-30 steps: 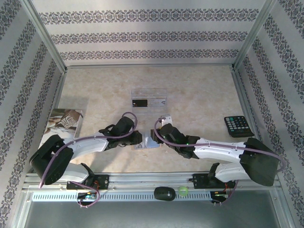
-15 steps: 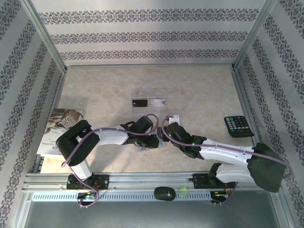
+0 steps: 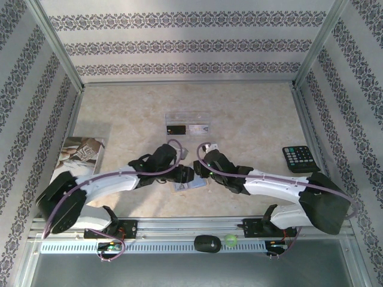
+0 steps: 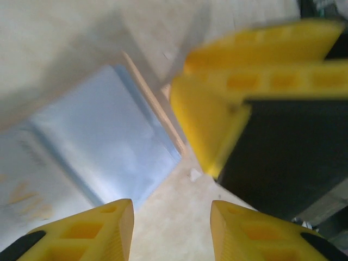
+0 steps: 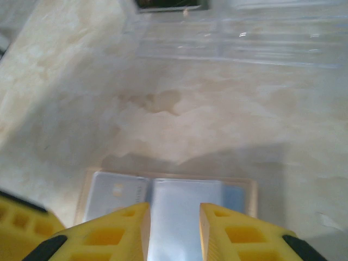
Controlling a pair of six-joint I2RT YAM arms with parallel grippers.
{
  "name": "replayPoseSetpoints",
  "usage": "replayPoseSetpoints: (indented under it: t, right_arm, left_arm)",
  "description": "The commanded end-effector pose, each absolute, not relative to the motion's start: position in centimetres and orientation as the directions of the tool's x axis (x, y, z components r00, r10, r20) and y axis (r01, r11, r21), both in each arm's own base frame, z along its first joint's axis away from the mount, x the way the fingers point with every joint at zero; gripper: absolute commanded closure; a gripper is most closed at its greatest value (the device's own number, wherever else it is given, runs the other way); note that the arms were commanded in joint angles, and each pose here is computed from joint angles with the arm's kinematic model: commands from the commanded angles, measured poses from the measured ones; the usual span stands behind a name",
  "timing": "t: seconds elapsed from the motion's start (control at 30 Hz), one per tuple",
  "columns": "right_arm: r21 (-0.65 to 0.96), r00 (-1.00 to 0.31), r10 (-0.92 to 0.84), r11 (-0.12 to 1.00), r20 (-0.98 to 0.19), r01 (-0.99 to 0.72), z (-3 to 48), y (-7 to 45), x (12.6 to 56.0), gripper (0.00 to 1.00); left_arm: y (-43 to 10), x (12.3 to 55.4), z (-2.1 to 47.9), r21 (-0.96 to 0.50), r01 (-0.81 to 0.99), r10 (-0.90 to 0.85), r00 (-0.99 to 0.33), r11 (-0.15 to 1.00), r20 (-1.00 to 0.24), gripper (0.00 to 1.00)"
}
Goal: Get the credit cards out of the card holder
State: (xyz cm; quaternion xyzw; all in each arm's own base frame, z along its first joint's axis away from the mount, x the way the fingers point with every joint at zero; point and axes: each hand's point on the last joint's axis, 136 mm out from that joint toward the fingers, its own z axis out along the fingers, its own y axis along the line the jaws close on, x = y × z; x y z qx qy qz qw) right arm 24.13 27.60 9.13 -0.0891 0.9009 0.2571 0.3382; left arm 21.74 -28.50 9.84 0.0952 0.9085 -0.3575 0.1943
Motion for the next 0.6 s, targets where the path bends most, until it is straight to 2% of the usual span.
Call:
replayPoseSetpoints:
  t: [0.0, 0.13, 0.37, 0.47, 0.57]
  right_arm:
    - [0.453, -0.808, -0.074, 0.796, -0.585, -0.401, 8.4, 30.2, 22.8, 0.73]
    - [0.424, -0.863, -0.105, 0.838, -0.494, -0.344, 5.1, 30.1, 22.2, 0.79]
    - [0.245, -0.918, -0.073, 0.953, -0.391, -0.180, 0.9, 26.4, 22.2, 0.93]
    - [0.243, -0.910, -0.093, 0.948, -0.404, -0.205, 1.3, 27.0, 22.2, 0.90]
    - [0.248, -0.879, -0.108, 0.937, -0.464, -0.246, 3.0, 27.8, 22.6, 0.83]
  left_arm:
    - [-24.4, 22.3, 7.4, -0.515, 0.200, -0.023, -0.919, 0.834, -0.395, 0.56]
    - [-22.3, 21.5, 4.7, -0.436, 0.154, -0.008, -0.937, 0.887, -0.348, 0.55]
    - [-20.0, 21.9, 3.1, -0.311, 0.133, 0.007, -0.927, 0.941, -0.375, 0.53]
    - [-20.0, 22.3, 3.6, -0.298, 0.156, 0.025, -0.916, 0.942, -0.401, 0.49]
    - [-20.6, 22.4, 4.3, -0.301, 0.191, 0.044, -0.900, 0.934, -0.435, 0.44]
